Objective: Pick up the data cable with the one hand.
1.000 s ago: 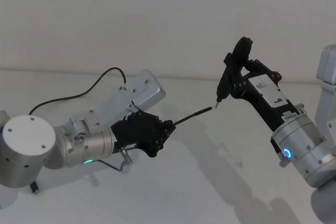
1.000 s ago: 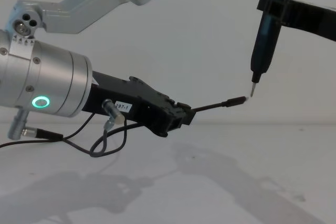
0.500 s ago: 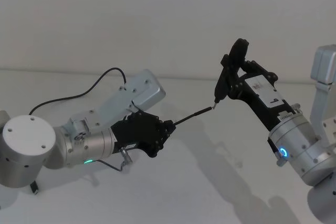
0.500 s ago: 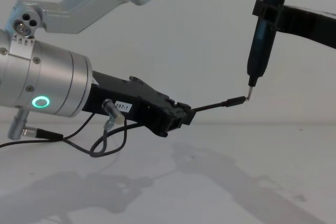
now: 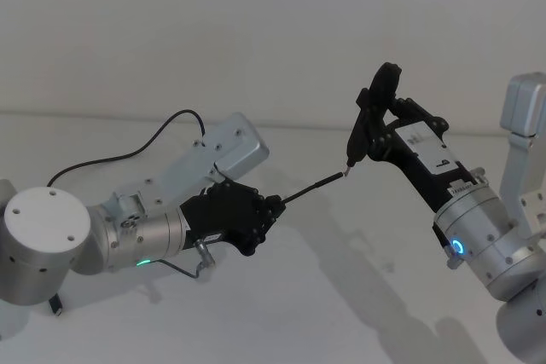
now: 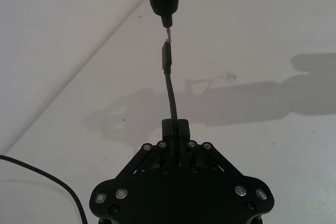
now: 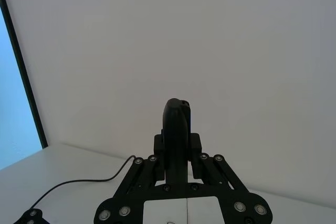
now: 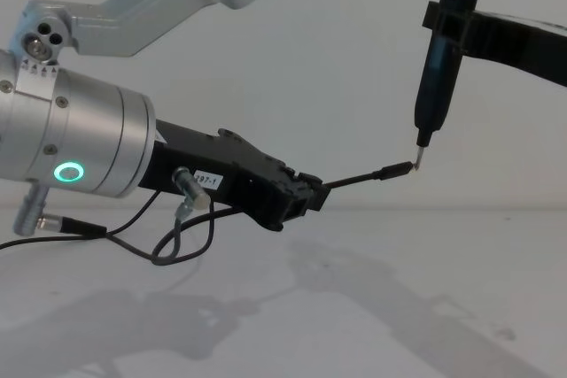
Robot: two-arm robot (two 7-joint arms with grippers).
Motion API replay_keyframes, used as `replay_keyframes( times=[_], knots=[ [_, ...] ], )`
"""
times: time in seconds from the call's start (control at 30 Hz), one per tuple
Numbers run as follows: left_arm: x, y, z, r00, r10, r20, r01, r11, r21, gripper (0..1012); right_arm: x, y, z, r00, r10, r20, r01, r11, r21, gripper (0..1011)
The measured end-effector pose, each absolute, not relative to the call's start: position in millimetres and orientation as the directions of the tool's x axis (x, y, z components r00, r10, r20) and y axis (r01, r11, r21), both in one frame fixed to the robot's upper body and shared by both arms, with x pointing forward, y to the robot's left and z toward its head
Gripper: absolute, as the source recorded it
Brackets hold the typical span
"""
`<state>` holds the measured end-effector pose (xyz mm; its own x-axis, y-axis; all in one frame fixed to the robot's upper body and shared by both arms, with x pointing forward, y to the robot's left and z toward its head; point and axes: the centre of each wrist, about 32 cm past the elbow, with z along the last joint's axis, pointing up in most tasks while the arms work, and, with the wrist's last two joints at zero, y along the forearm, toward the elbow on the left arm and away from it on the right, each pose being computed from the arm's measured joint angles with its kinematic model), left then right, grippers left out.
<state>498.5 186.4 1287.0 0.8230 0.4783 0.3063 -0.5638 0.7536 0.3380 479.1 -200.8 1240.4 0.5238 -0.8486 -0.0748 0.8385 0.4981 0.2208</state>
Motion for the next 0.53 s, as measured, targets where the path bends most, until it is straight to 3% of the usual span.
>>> replay_keyframes(
  times=[0.53],
  knots=[
    [498.5, 186.5, 1287.0, 0.823, 0.478, 0.306, -0.564, 0.754, 0.338, 49, 479.2, -200.6, 1241.6, 0.525, -0.848, -0.067, 0.836, 0.500, 0.229, 268]
  ],
)
